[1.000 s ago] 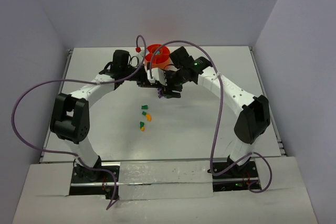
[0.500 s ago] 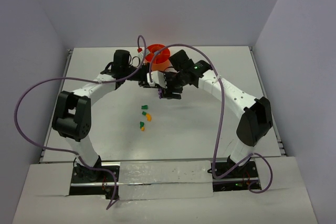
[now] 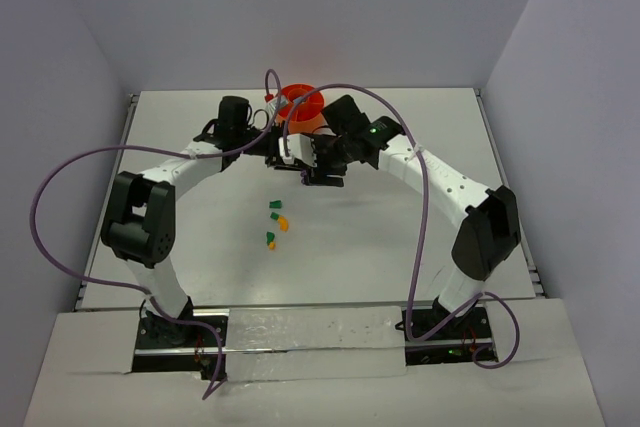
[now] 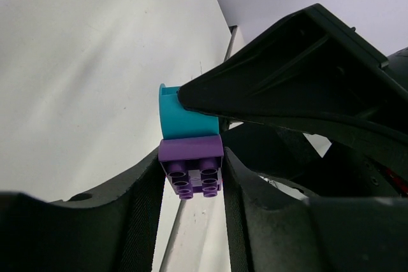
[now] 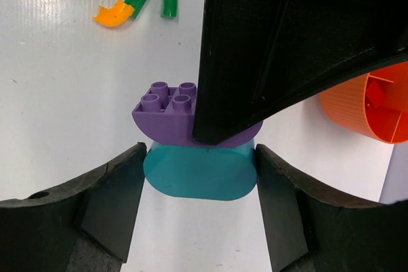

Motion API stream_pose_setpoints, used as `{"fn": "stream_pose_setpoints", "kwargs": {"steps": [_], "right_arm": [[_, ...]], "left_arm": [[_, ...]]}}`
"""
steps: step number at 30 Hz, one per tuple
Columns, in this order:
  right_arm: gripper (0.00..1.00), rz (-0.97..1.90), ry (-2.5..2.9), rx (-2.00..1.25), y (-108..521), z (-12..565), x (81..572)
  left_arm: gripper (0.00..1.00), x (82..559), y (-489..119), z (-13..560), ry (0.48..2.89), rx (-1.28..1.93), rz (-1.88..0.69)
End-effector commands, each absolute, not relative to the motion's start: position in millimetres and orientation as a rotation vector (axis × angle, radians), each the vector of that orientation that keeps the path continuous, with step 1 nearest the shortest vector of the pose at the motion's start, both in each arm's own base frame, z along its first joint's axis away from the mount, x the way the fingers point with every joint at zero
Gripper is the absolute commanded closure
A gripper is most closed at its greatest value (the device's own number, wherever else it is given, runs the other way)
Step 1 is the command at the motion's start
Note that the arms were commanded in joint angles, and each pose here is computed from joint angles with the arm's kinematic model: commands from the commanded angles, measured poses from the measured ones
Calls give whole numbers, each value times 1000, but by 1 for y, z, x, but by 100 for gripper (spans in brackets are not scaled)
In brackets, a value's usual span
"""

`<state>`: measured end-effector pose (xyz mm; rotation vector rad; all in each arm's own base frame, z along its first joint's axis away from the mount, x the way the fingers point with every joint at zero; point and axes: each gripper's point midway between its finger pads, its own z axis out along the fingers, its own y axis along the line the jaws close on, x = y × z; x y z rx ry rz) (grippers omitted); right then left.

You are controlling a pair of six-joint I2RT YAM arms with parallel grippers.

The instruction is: Sort the legos into containers by color

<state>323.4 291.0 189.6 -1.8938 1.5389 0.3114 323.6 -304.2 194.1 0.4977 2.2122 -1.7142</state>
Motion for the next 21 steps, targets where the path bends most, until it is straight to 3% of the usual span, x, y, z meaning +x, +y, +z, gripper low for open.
{"fn": "stream_pose_setpoints", "kwargs": {"steps": [1, 2, 3, 4, 5, 6, 7, 13, 21], "right_arm": [[100, 278, 1469, -1855, 294, 213, 324], [99, 277, 1471, -1856, 293, 213, 323], [79, 275, 1477, -1854, 293, 212, 323], [66, 276, 1489, -1846, 292, 211, 323], [64, 275, 1490, -1844, 292, 212, 323], [29, 279, 1498, -1836, 291, 211, 322], [2, 288, 1511, -1824, 289, 210, 321], [0, 475, 1596, -1723, 283, 226, 311], [0, 1075, 1720, -1442, 272, 292, 293]], "left_arm": [[65, 319, -308, 206, 2163, 560, -1746], [72, 319, -308, 206, 2163, 561, -1745], [77, 320, -308, 206, 2161, 566, -1741], [86, 320, -308, 206, 2159, 572, -1737], [88, 321, -307, 206, 2158, 570, -1735], [94, 322, -306, 208, 2147, 580, -1725], [100, 324, -304, 210, 2133, 591, -1714], [100, 326, -290, 223, 2026, 686, -1677], [100, 311, -273, 234, 1805, 994, -1528]]}}
